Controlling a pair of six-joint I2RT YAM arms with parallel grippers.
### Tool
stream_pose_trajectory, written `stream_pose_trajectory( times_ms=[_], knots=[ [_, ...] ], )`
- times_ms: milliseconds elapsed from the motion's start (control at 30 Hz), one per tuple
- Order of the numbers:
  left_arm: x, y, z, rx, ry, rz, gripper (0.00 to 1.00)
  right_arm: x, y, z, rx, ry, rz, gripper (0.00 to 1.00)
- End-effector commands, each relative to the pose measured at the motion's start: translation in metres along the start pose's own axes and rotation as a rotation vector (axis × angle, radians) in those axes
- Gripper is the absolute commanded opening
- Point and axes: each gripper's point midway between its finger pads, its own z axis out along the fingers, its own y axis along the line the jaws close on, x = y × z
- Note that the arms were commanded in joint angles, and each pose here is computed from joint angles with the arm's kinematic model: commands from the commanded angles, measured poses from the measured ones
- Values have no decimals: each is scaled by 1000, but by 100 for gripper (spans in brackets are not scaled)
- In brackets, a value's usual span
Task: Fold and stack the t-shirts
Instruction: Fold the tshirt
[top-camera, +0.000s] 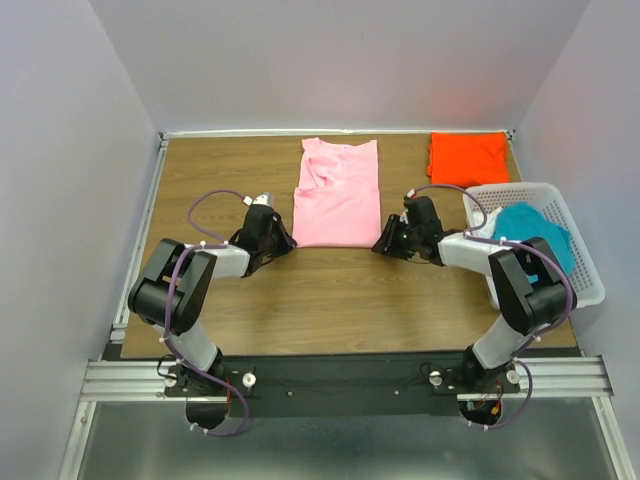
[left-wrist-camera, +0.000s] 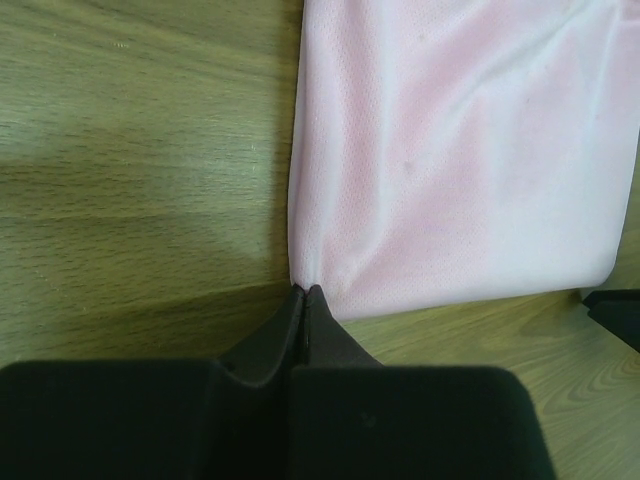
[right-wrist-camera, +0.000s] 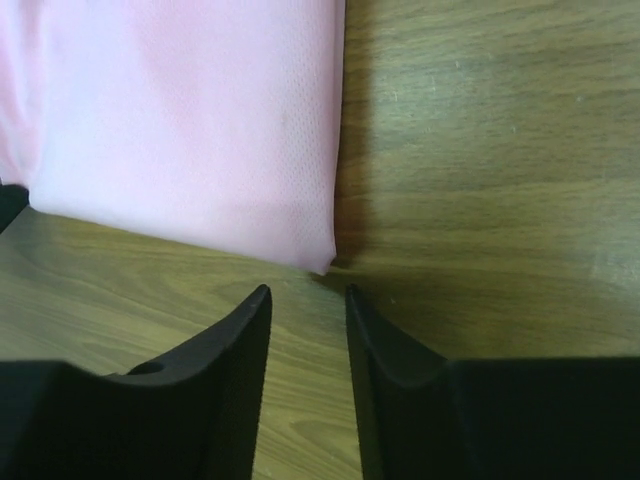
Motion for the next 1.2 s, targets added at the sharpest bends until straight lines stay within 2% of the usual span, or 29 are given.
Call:
stream_pose_trajectory(
  times_ms=[0, 167, 433, 567, 733, 767, 967, 1033, 1100, 1133, 1167],
  knots=[
    [31, 25, 0, -68, 92, 1, 0, -2, -3, 12, 6, 6, 1, 41],
    [32, 25, -1, -69, 92, -3, 0, -2, -14, 19, 52, 0, -8, 34],
    [29, 27, -3, -83, 78, 0, 0, -4, -30, 18, 127, -25, -28, 34],
    [28, 28, -5, -89, 73, 2, 0, -3, -26, 18, 110, -15, -36, 33],
    [20, 22, -8, -74, 50, -2, 0, 5, -17, 18, 48, 33, -84, 3],
    [18, 20, -10, -66, 43, -4, 0, 7, -16, 17, 34, 42, -86, 1],
    [10, 11, -36, -29, -21, -4, 0, 9, 9, -14, -71, 18, -113, 1],
    [6, 4, -49, 2, -49, -7, 0, 22, 20, -27, -140, 57, -135, 1],
    [17, 8, -60, 1, -41, -13, 0, 22, 34, -43, -194, 41, -158, 1],
    [10, -1, -71, 31, -77, -13, 0, 36, 31, -51, -177, 92, -160, 1],
    [20, 5, -77, 9, -66, -25, 0, 39, 40, -62, -199, 89, -179, 1]
  ],
)
